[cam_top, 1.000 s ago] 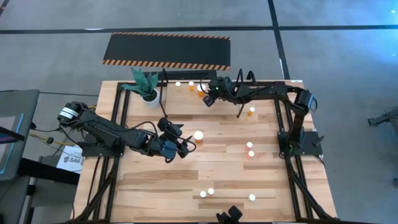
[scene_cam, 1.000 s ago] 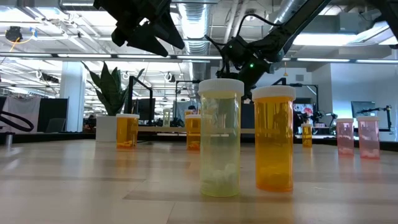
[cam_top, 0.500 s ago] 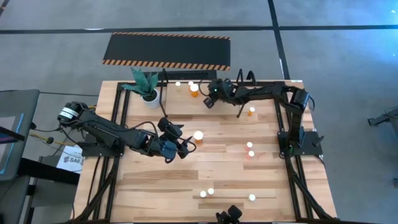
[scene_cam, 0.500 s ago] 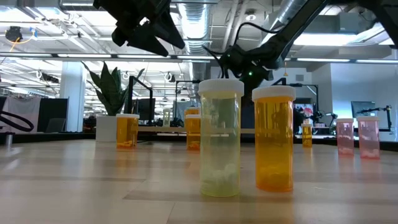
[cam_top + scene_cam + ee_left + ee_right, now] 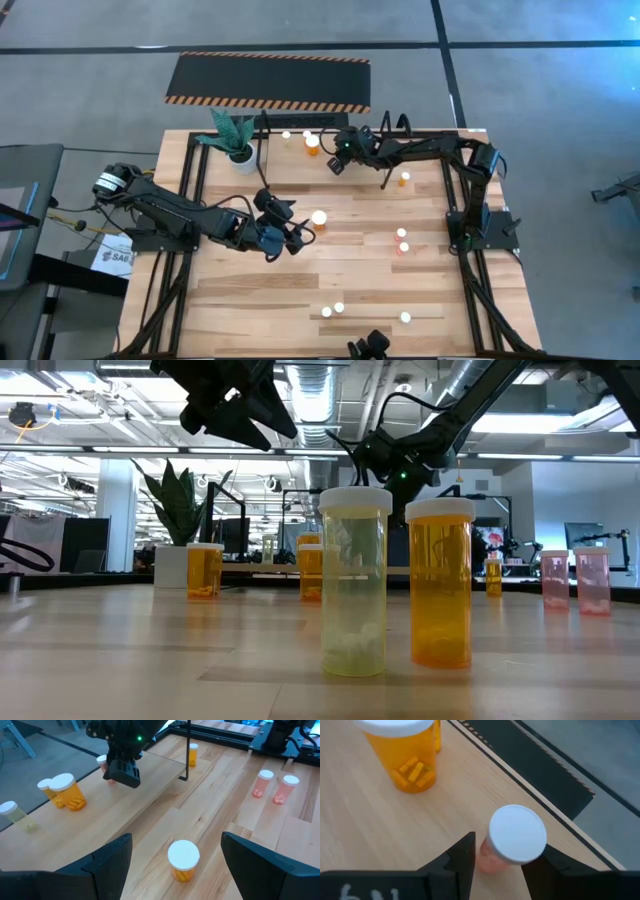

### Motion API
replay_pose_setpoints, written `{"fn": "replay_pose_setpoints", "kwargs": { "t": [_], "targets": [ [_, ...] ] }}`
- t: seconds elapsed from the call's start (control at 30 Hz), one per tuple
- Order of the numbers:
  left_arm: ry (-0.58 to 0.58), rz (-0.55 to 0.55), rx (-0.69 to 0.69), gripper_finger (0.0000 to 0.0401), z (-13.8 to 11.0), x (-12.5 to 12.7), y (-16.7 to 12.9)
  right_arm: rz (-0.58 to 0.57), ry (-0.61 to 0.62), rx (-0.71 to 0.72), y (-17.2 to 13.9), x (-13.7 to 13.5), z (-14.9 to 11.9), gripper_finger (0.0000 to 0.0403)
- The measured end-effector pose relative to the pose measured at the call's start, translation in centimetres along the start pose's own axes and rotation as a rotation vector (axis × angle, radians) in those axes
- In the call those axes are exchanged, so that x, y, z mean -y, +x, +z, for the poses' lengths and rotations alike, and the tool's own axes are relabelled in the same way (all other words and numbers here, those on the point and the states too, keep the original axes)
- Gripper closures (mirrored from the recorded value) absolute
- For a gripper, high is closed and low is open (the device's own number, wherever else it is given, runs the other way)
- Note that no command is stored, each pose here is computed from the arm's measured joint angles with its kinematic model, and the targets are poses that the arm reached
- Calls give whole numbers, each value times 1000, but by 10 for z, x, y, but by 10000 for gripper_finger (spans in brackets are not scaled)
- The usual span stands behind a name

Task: Pick and place medicine bottles onto shelf by color
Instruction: Put the bottom left pink pill bottle on the shelf, then put the bottom pink pill bottle on the shelf aligned with the other pink pill bottle

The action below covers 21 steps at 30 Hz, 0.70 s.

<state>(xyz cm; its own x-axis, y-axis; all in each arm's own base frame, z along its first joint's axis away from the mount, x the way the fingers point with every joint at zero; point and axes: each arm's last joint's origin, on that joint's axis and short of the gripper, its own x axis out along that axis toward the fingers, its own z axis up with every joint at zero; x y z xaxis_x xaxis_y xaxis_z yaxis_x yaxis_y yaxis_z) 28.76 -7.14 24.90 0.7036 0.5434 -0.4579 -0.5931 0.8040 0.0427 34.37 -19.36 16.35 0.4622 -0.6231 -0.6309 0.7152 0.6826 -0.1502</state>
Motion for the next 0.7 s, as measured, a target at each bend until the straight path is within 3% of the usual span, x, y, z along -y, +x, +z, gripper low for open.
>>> {"fn": "replay_pose_setpoints", "kwargs": {
  "t": [0.33,0.7],
  "targets": [
    [0,0,0,108,0,0,0,3,3,7,-4,1,3,191],
    [-4,1,2,108,0,0,1,14,-15,-23,-59,8,47,157]
  ]
}}
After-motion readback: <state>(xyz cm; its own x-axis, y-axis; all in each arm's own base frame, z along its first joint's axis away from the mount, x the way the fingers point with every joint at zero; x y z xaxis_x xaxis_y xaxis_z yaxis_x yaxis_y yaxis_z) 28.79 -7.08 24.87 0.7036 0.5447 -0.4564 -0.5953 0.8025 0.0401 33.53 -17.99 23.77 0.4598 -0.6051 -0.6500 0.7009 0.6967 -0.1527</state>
